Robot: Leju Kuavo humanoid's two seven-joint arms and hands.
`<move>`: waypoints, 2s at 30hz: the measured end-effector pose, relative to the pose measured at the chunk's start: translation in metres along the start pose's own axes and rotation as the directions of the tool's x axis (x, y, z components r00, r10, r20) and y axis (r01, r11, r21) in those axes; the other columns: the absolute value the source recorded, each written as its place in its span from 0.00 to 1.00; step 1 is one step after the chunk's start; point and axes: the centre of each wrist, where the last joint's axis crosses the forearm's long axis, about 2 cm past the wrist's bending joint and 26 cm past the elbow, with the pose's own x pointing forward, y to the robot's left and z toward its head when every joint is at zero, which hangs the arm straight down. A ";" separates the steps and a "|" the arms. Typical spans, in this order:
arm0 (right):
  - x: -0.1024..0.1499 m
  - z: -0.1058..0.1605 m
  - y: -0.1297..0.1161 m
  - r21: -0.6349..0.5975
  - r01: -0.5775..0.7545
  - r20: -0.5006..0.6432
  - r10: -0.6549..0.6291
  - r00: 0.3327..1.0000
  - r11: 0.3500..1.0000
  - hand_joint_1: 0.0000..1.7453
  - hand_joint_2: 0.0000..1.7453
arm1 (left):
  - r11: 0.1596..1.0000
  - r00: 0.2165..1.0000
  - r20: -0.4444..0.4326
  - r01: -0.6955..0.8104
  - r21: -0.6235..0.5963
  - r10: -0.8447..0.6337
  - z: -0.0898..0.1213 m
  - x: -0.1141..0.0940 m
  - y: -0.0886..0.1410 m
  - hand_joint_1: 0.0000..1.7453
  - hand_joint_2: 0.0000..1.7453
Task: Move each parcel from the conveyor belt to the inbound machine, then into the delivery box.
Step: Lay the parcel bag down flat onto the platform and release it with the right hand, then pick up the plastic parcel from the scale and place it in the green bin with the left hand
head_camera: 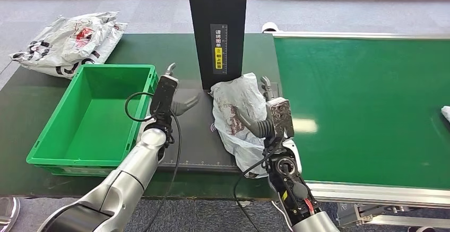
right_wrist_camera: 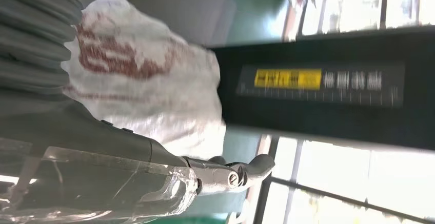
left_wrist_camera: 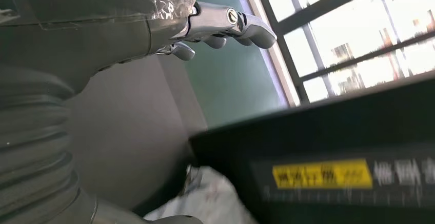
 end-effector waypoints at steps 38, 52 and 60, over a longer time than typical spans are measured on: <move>-0.003 -0.019 -0.035 -0.110 -0.155 -0.062 0.149 0.987 0.982 0.00 1.00 | 0.500 0.687 0.189 0.664 -0.556 -0.702 0.064 -0.036 -0.062 1.00 1.00; -0.005 -0.018 -0.029 -0.090 -0.151 -0.077 0.144 0.987 0.984 0.00 1.00 | 0.471 0.654 0.197 0.691 -0.549 -0.730 0.065 -0.041 -0.055 1.00 1.00; -0.008 -0.015 -0.027 -0.080 -0.145 -0.086 0.138 0.987 0.986 0.00 1.00 | 0.598 0.719 0.180 0.669 -0.442 -0.671 0.071 -0.043 -0.050 1.00 1.00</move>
